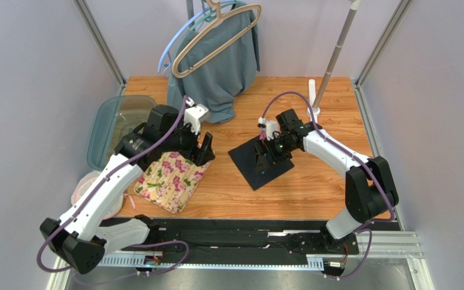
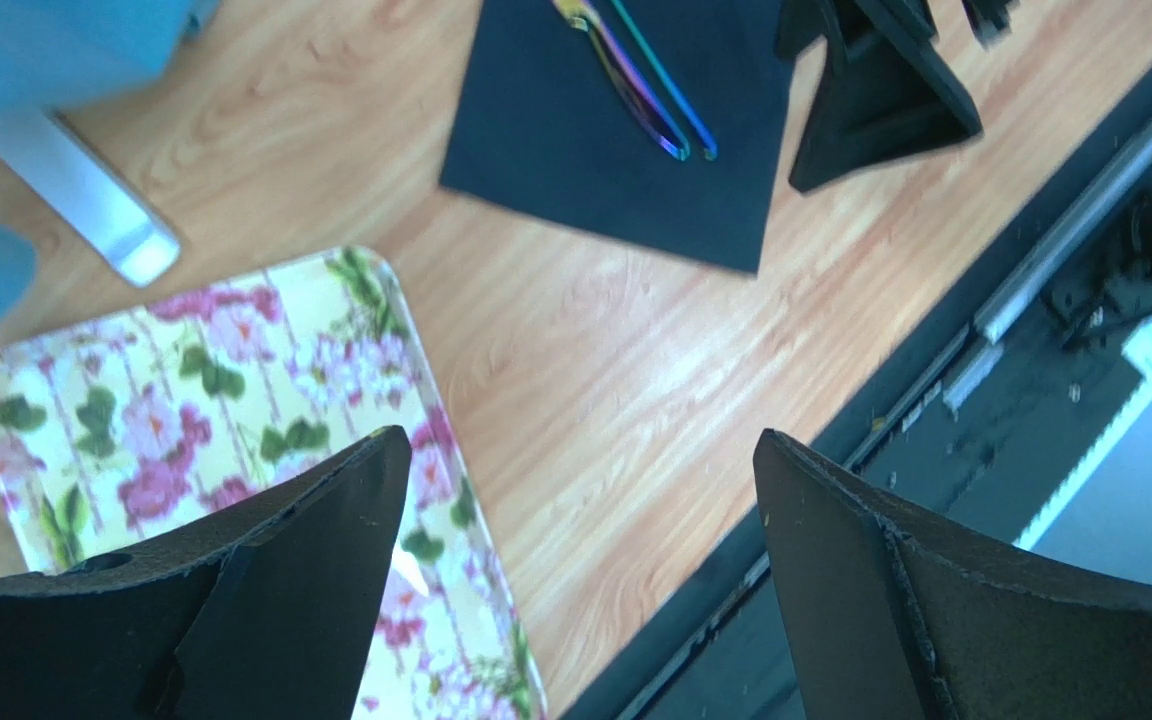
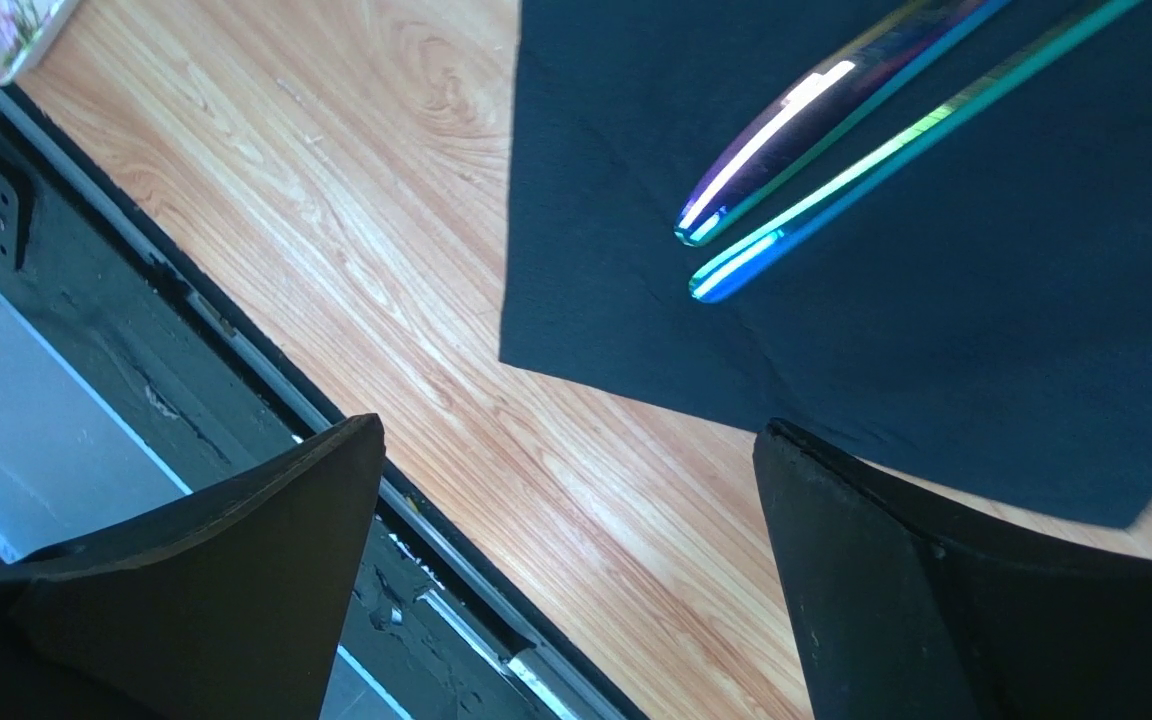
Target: Place the utensils on the paper napkin and roll it up
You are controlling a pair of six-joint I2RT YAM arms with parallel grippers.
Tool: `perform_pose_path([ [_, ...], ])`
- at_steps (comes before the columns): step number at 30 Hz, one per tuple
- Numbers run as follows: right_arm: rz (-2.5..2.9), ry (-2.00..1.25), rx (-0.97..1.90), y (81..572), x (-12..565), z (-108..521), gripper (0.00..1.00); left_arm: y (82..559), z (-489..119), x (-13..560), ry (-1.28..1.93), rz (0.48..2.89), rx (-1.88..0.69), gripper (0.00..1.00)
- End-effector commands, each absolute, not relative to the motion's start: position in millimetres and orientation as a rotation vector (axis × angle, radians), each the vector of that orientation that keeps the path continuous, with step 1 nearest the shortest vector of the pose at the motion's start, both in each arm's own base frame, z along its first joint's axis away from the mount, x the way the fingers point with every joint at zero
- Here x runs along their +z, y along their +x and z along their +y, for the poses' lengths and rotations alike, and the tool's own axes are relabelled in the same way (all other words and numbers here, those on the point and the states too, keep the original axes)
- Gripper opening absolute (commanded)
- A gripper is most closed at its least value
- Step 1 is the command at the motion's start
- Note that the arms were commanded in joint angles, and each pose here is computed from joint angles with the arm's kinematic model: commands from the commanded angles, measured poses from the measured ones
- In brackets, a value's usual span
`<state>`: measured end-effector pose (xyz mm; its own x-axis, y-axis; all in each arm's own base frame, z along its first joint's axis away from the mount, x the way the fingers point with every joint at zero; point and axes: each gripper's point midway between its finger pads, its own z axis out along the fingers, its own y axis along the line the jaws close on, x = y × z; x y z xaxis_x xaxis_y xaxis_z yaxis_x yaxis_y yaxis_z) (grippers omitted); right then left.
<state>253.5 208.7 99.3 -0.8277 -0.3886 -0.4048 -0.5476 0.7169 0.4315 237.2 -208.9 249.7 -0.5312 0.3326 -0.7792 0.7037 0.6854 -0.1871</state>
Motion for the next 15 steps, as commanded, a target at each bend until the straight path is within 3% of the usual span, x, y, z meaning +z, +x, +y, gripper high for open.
perform_pose_path([
  [1,2.555,-0.834,0.868,255,103,238,0.98,209,-196,247,0.921,2.059,-0.710,0.93],
  [4,2.555,-0.879,0.888,249,97,250,0.90,199,-195,240,0.943,2.030,-0.749,0.91],
  [8,2.564,-0.884,0.930,245,94,257,0.74,200,-197,228,0.890,2.027,-0.770,0.90],
  [15,2.557,-0.905,0.967,243,87,270,0.63,205,-193,216,0.848,1.952,-0.729,0.89],
])
